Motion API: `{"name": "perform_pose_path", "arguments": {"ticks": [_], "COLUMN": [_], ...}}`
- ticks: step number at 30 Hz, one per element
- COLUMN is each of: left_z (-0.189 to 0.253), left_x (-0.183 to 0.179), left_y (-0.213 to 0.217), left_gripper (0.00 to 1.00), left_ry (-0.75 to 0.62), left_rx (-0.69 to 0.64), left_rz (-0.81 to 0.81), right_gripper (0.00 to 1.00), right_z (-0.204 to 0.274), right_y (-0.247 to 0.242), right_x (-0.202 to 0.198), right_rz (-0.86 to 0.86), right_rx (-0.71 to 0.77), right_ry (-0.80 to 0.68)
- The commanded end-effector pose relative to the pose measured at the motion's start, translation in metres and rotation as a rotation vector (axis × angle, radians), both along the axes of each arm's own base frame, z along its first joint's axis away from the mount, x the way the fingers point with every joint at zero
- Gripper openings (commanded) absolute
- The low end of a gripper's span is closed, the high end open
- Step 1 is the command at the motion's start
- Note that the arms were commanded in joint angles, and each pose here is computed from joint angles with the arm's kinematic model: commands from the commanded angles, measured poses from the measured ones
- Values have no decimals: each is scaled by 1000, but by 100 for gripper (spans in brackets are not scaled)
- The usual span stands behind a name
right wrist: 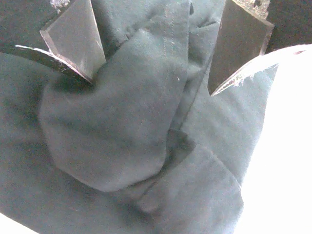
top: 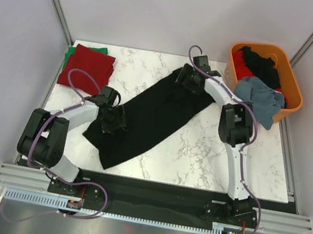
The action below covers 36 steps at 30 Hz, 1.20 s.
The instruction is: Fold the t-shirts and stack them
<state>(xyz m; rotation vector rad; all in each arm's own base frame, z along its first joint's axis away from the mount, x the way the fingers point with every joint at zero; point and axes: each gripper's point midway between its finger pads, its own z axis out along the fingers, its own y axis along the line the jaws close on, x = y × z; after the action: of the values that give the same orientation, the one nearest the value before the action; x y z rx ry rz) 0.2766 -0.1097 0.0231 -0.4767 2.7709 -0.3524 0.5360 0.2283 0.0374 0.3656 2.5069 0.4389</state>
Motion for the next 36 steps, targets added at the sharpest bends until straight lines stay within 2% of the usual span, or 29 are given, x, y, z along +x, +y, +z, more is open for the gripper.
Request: {"name": "perform_pose_path", "arguments": {"ticks": [1,4,5,7,8,11,14,16,18,21,23,25,27,29,30,32,33,34,35,36], "left_z": [2,-8,-9,-17,-16,-18,-4,7,19,43,65,73,94,102,118,123,136,136,129,127], "left_x": [-35,-61,-67,-86,-96,-119,-127,-124,-125,-121,-121,-122,-119,-119,-113,-120,-125,-125,-131,-135], "left_y": [-50,-77,-97,-119,-142,-182,-217,-226,-223,-214,-209,-196,-188,-169,-157,-133,-109,-108,-99,-94], "left_gripper": [67,67,67,66,66,66,64,64,64,65,70,73,73,73,73,73,73,73,72,72], "left_ry": [125,187,165,218,212,280,284,261,254,166,100,70,2,-38,-116,-133,-215,-216,-203,-205], "left_rx": [-250,-291,-321,-378,-409,-444,-472,-456,-436,-397,-392,-345,-336,-269,-238,-178,-160,-160,-143,-145], "left_rz": [-54,-84,-128,-105,-163,-229,-308,-316,-312,-295,-296,-294,-301,-295,-300,-283,-271,-271,-266,-266], "right_gripper": [89,90,91,93,93,95,97,97,97,98,98,98,98,98,98,98,98,98,98,98], "right_z": [-48,-50,-49,-54,-54,-56,-50,-42,-35,-16,-1,29,71,98,127,149,185,186,188,191], "right_y": [22,40,46,52,56,62,62,59,56,55,53,55,56,54,51,47,25,27,13,-3], "right_x": [7,39,45,60,61,69,75,78,79,80,80,78,76,69,63,48,17,15,8,-22], "right_rz": [126,155,182,188,203,234,255,252,250,257,259,267,280,290,297,304,281,285,239,219], "right_rx": [28,106,148,192,217,241,233,209,194,192,193,204,219,220,221,202,123,123,56,1], "right_ry": [121,47,27,-30,-42,-91,-131,-155,-166,-194,-209,-243,-293,-304,-336,-335,-320,-320,-310,-247]}}
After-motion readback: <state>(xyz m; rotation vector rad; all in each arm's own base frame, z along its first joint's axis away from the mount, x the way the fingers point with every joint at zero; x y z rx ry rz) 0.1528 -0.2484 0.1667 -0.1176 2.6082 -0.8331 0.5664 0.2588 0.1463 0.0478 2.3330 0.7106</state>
